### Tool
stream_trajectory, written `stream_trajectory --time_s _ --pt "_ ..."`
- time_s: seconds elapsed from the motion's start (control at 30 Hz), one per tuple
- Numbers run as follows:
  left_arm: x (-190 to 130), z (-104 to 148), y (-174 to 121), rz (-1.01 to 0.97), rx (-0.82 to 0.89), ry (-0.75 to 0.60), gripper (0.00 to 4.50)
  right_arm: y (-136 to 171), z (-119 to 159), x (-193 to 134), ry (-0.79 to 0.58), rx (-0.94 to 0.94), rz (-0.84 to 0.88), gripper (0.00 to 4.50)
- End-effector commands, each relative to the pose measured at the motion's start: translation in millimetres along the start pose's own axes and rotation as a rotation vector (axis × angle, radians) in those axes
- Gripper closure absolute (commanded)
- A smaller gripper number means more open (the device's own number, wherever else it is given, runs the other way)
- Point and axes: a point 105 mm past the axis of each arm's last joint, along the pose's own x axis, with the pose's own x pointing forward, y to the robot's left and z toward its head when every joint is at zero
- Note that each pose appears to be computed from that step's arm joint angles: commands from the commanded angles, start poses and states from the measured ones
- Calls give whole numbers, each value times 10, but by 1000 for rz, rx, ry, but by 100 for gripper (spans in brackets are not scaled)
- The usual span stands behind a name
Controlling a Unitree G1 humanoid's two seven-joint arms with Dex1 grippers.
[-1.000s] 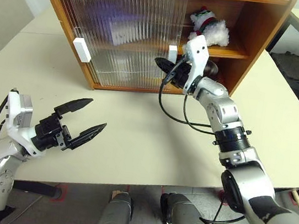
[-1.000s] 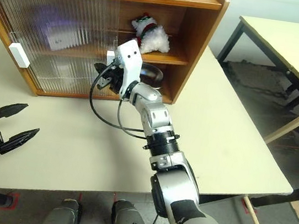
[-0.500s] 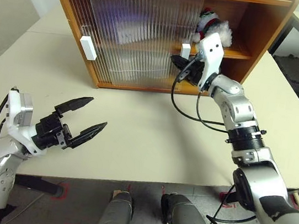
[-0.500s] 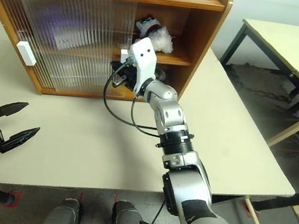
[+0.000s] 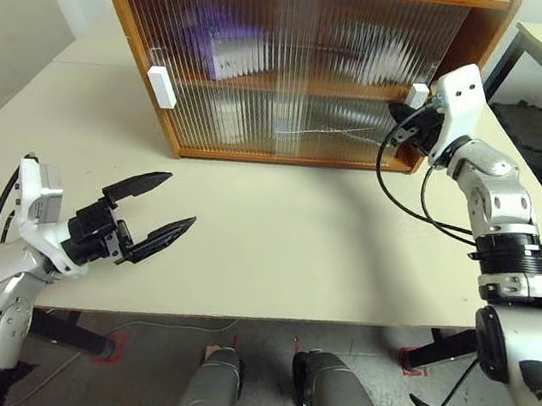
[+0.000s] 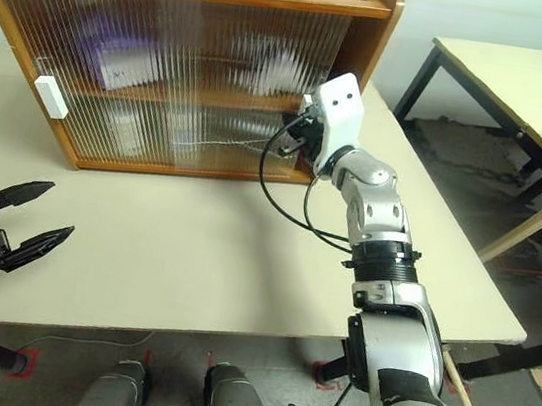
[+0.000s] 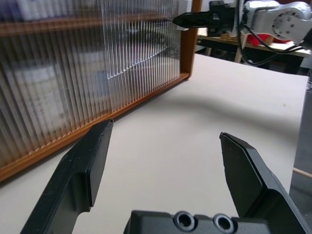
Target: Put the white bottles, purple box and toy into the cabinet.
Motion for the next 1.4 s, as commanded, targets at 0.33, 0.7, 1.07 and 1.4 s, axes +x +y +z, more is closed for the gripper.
stream_trajectory --time_s 0.33,0.7,1.07,1.4 --pt "-24 -45 -15 -2 0 22 0 -436 -181 -218 97 -53 -196 447" --pt "-25 -51 -14 -8 -5 22 0 -427 -165 -270 92 -50 -170 447" --pt "-309 -53 89 78 -22 80 0 272 -4 -316 -36 32 250 246" --pt "-1155 -290 676 724 4 294 0 224 -334 -1170 28 394 601 3"
